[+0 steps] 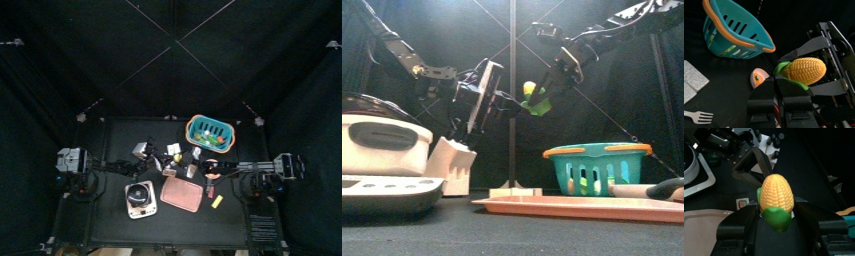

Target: Remove corn husk

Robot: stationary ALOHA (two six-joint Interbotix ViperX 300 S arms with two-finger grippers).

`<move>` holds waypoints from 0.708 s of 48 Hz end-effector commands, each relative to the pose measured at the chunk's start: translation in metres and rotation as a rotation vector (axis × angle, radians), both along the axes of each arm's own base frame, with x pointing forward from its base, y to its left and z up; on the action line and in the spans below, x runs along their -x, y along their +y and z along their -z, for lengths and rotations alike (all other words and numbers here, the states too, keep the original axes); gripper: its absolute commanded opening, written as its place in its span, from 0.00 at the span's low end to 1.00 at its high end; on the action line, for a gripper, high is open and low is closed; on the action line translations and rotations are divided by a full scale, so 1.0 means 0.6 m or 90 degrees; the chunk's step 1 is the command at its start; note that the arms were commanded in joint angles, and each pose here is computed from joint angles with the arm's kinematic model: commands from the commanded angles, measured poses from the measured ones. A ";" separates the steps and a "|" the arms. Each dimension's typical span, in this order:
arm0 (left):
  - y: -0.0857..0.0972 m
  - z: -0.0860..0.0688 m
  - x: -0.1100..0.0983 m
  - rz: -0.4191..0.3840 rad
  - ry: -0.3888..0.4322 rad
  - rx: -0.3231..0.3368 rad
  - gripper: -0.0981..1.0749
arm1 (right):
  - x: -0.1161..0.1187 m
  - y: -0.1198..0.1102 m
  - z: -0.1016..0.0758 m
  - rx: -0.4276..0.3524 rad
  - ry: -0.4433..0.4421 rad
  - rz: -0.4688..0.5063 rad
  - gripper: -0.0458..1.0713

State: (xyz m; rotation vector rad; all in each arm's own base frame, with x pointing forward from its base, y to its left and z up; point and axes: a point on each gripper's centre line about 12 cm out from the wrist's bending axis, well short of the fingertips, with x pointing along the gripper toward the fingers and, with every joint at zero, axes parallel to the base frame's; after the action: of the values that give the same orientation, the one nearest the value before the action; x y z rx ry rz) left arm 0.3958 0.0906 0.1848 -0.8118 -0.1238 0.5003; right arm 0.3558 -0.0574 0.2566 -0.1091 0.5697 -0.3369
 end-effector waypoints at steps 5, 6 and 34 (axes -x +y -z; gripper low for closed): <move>0.028 -0.002 0.019 -0.032 0.000 0.001 0.33 | 0.014 0.026 -0.045 -0.001 -0.051 -0.029 0.59; 0.028 -0.001 0.019 -0.032 0.001 0.001 0.33 | 0.017 0.027 -0.048 0.000 -0.054 -0.030 0.59; 0.029 -0.007 0.030 -0.032 -0.002 -0.003 0.33 | 0.029 0.030 -0.044 -0.007 -0.055 -0.035 0.59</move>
State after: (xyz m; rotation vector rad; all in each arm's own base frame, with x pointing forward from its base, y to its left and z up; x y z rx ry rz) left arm 0.3758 0.1072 0.1766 -0.8116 -0.1132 0.5635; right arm 0.3405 -0.0391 0.2703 -0.1052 0.5191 -0.2835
